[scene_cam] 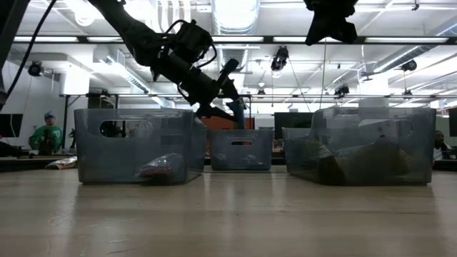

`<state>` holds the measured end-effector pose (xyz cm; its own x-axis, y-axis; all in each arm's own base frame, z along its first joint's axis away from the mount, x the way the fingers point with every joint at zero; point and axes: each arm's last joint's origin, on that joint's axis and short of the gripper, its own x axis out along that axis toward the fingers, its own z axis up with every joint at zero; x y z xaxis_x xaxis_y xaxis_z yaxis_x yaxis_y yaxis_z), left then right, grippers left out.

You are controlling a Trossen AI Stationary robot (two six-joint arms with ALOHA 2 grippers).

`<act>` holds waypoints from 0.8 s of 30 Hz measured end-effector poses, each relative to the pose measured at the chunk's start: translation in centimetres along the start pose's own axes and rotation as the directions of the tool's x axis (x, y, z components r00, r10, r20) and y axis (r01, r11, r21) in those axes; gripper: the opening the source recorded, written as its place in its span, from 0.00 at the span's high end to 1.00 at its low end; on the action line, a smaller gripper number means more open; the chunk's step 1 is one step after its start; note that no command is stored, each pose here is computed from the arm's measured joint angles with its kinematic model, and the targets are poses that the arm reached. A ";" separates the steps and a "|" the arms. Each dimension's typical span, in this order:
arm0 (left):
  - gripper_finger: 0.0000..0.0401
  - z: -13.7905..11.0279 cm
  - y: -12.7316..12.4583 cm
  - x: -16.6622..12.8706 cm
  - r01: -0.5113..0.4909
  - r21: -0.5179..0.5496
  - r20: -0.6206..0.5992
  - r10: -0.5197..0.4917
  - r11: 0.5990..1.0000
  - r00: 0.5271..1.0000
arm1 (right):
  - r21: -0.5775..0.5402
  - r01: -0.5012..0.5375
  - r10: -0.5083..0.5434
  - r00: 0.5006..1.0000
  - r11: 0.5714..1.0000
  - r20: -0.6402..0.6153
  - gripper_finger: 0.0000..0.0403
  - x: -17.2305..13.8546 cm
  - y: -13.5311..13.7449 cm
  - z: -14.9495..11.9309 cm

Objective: Pick and place Granola Bars by type
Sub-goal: Put the blue granola bar into the top black bin, then put the red granola bar into the bottom left black bin

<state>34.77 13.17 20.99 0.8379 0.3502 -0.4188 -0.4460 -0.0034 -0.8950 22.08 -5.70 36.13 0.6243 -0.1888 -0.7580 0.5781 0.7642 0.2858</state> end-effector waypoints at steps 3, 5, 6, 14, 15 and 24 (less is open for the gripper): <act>0.59 0.0 0.0 0.0 0.000 -0.002 0.000 0.000 1.000 1.000 | -0.001 0.000 0.000 1.000 1.000 0.000 0.98 0.0 0.0 0.0; 0.59 0.0 0.0 0.0 0.000 -0.004 -0.001 0.000 1.000 1.000 | -0.008 0.000 0.000 1.000 1.000 0.000 0.98 0.0 0.0 0.0; 0.59 0.0 0.0 0.0 0.000 -0.004 -0.001 0.000 1.000 1.000 | -0.014 0.000 0.000 1.000 1.000 0.000 0.98 0.0 0.0 0.0; 0.59 0.0 0.0 0.0 0.002 -0.005 -0.007 -0.002 1.000 1.000 | -0.017 0.000 0.000 1.000 1.000 0.000 0.98 0.0 0.0 0.0; 0.59 0.0 0.0 0.0 0.002 -0.005 -0.008 -0.002 1.000 1.000 | -0.017 0.000 0.000 1.000 1.000 0.000 0.98 0.0 0.0 0.0; 0.59 -0.1 -0.1 0.0 0.010 0.031 -0.048 -0.008 0.999 0.999 | -0.017 0.000 0.000 1.000 1.000 0.000 0.98 0.0 0.0 0.0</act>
<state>34.81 13.02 21.03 0.8555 0.3052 -0.4183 -0.4475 0.0292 -0.8938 22.08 -5.70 36.13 0.6243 -0.1888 -0.7580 0.5693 0.7744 0.2760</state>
